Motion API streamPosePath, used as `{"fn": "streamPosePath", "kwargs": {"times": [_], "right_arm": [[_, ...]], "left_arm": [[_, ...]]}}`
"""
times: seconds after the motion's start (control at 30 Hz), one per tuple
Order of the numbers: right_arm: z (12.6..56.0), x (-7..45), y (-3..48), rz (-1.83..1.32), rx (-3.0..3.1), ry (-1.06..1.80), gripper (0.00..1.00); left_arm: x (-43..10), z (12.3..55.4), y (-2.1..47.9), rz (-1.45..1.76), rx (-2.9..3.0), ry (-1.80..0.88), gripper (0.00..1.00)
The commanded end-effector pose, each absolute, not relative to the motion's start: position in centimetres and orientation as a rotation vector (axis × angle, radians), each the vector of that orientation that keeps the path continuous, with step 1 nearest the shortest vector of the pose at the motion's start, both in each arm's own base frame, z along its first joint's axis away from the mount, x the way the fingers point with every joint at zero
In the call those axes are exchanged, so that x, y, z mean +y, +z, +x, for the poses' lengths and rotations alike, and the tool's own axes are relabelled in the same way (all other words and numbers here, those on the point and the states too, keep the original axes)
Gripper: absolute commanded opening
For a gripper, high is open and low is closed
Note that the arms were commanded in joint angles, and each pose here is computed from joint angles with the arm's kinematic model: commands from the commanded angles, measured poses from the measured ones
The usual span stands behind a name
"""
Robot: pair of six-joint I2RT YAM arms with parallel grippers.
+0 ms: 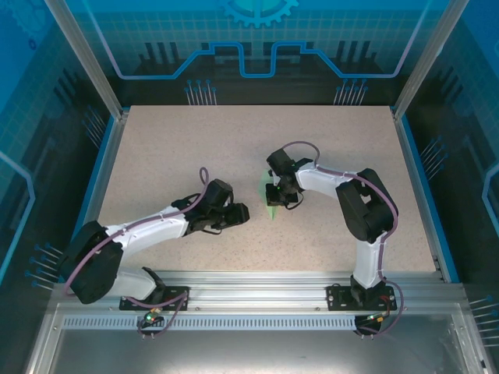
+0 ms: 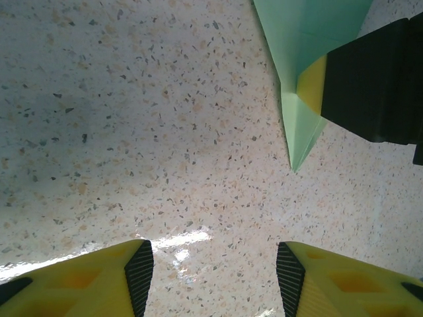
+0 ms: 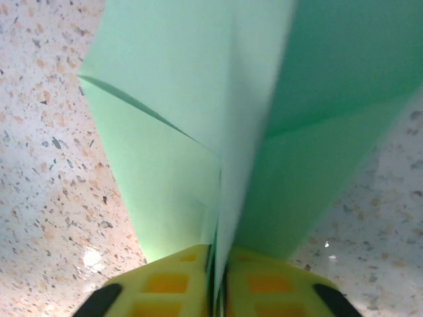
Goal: Fold a paper plane with a square sheet of paper (pick it up from the middle)
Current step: Pick up the paper plane from the center of the table.
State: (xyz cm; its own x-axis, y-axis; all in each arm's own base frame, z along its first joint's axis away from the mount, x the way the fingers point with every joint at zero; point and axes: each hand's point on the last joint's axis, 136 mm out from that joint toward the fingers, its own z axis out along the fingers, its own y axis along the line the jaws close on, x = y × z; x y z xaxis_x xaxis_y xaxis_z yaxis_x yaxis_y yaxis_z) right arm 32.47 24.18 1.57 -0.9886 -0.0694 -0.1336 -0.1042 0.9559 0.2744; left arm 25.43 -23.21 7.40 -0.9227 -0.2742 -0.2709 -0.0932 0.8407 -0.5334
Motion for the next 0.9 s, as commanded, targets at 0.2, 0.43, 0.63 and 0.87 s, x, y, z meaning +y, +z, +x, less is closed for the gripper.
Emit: {"fn": "streamPosePath", "kwargs": {"times": [0.2, 0.43, 0.63, 0.87], "right_arm": [[32.2, 24.4, 4.5, -0.118, 2.911, 0.560, 0.00], [31.2, 25.4, 9.9, -0.068, 2.739, 0.982, 0.00], [30.7, 26.0, 14.5, -0.053, 2.538, 1.358, 0.00], [30.1, 26.8, 19.0, -0.113, 2.386, 1.539, 0.00]], "left_arm": [[-24.8, 26.1, 8.4, -0.305, 2.655, -0.840, 0.56], [-25.7, 26.2, 10.7, -0.338, 2.566, -0.998, 0.57], [-27.2, 26.3, 15.4, -0.275, 2.408, -1.252, 0.59], [-28.8, 26.5, 18.5, -0.201, 2.326, -1.406, 0.64]]}}
